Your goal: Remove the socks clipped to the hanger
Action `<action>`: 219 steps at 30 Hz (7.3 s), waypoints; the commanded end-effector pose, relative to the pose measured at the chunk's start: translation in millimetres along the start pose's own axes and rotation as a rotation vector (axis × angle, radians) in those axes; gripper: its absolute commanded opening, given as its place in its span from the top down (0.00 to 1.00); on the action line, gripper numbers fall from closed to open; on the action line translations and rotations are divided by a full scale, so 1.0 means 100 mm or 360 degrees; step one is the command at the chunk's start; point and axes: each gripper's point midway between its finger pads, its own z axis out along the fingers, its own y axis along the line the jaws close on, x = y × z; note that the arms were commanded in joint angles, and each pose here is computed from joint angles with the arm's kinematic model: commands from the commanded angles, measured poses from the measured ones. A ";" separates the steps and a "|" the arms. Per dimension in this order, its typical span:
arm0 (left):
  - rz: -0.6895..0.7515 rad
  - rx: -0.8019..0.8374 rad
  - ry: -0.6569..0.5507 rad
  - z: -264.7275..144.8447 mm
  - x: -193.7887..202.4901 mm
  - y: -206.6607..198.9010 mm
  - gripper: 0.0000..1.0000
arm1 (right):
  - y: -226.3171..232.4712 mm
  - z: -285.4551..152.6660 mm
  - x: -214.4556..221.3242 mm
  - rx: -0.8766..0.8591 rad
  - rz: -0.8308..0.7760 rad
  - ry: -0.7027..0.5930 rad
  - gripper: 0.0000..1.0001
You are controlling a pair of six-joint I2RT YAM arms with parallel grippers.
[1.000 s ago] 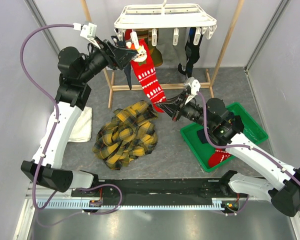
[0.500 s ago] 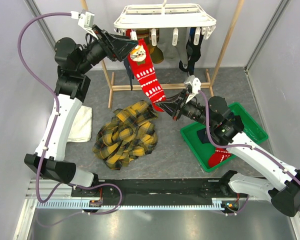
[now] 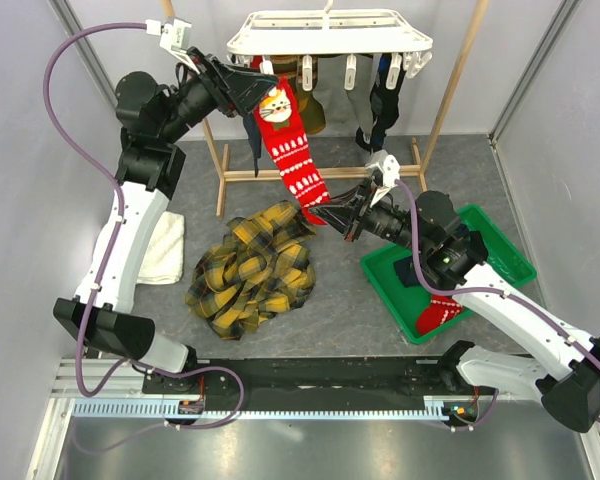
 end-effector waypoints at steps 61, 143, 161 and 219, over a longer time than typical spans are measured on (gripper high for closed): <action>0.0368 -0.0787 -0.0131 -1.11 0.65 0.74 0.25 | -2.22 -2.98 1.46 0.2662 0.0519 0.0570 0.73; -0.0195 -0.0028 0.0159 -0.29 1.04 -0.59 0.98 | -0.38 0.33 -0.38 0.0880 -0.0279 -0.0256 0.08; -0.0273 0.0015 0.0173 -0.32 1.05 -0.75 0.62 | -0.57 0.26 -0.41 0.1085 -0.0362 -0.0394 1.00; 0.0150 -0.0380 -0.0002 0.10 -0.10 -0.17 0.98 | -0.45 0.44 -0.16 0.0914 -0.0374 -0.0207 1.00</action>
